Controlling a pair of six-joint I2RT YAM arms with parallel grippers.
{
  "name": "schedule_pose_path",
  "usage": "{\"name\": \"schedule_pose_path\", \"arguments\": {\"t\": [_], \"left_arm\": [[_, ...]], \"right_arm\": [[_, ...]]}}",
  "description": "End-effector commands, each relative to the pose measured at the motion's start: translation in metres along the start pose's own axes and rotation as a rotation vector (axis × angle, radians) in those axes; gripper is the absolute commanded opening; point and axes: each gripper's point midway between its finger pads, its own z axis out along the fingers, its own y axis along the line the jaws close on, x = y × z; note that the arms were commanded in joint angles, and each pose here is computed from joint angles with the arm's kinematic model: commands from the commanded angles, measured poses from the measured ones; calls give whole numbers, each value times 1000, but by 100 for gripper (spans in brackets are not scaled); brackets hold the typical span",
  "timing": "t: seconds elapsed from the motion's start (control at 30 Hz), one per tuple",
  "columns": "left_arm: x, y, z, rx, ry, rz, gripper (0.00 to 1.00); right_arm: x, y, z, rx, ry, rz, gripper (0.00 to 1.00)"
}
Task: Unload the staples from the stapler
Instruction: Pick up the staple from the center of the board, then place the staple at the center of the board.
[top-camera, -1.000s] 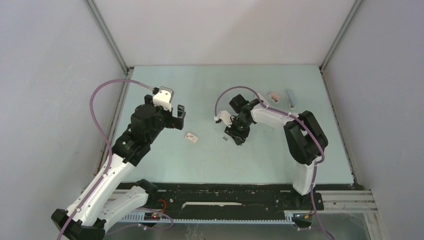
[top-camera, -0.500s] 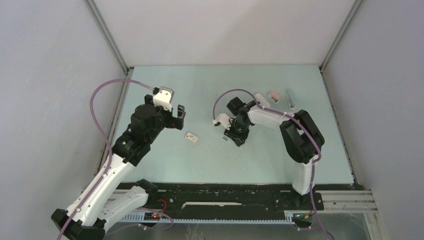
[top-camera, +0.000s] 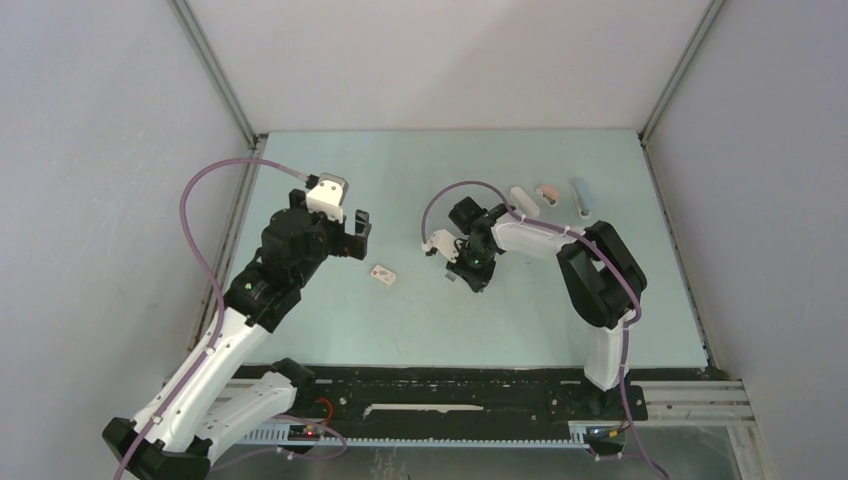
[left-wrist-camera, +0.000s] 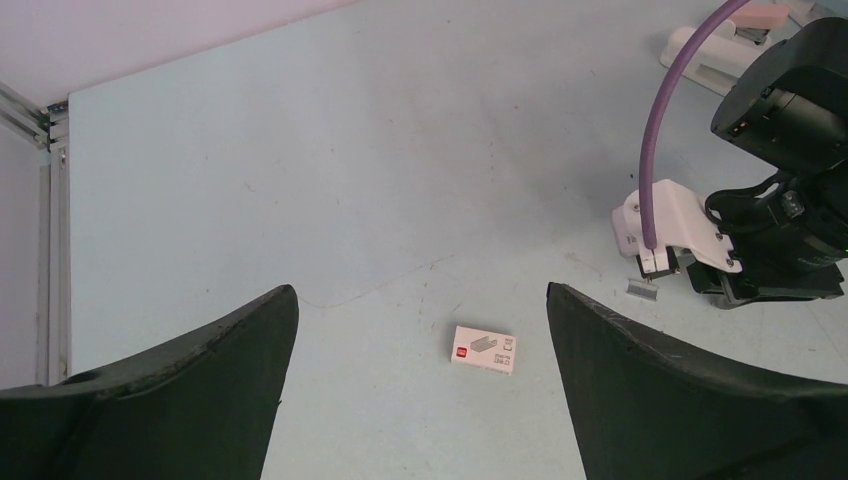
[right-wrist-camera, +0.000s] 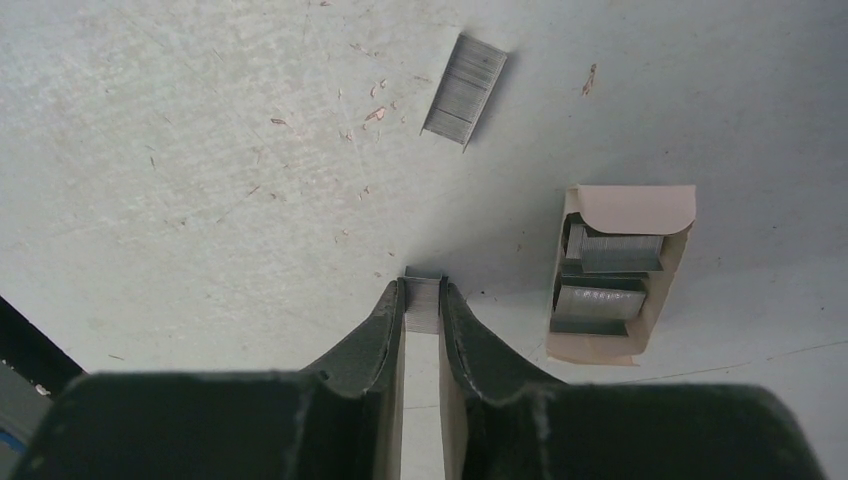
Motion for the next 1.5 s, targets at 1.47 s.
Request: {"name": "schedule_pose_path", "arguments": {"t": [1.47], "left_arm": [[12,-160,-5,719,-221,-935,99]], "right_arm": [[-78,45,-160,-692,-808,383,13]]}}
